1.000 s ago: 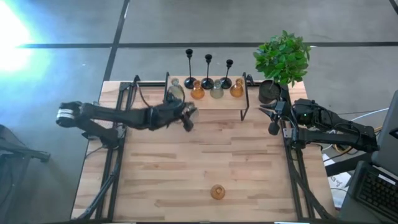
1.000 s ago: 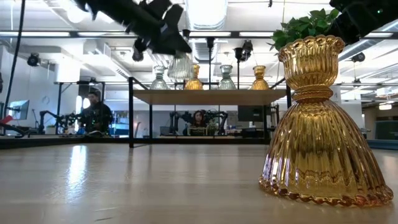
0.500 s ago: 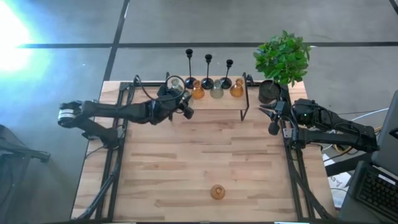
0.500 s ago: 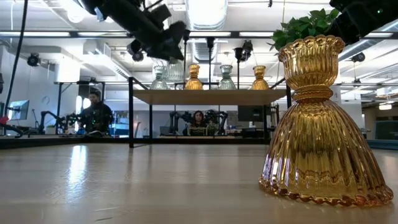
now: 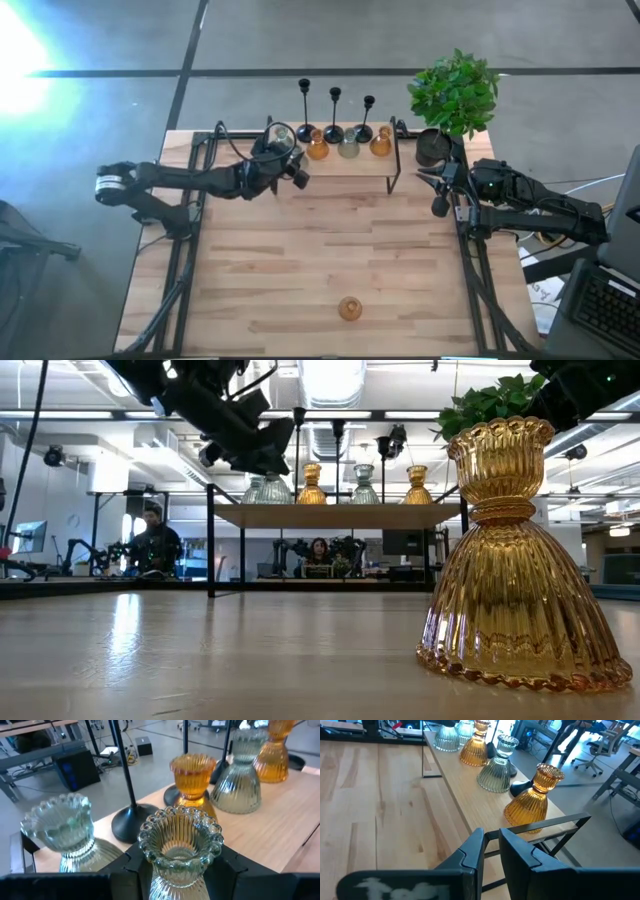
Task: Pick & Place candle stick holders
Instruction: Put the green candle holder on the shelf
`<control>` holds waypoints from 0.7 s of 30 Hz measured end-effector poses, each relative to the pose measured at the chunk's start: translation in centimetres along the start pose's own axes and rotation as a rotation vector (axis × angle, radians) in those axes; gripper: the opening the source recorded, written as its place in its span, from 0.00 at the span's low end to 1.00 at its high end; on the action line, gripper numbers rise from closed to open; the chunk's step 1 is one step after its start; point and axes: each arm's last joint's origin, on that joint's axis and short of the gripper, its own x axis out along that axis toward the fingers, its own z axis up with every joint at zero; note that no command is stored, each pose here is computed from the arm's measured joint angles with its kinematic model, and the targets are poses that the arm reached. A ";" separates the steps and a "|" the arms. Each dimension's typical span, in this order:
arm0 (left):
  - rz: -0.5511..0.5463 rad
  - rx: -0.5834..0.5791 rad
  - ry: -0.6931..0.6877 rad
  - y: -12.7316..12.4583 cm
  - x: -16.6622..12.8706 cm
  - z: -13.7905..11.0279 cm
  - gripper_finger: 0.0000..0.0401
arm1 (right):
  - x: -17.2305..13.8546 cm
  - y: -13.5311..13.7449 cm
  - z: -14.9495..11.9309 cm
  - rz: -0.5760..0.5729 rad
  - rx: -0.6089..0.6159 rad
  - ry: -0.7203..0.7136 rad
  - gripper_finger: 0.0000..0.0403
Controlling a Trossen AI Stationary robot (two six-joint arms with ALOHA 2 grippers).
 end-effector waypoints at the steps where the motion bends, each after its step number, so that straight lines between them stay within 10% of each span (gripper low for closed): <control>1: 0.000 0.001 0.003 0.1 0.1 -0.1 0.34 | 0.0 0.0 0.0 0.000 0.000 0.000 0.13; 21: -0.062 0.020 0.004 0.5 0.5 -0.5 0.40 | 0.0 0.0 0.0 0.000 0.000 0.000 0.13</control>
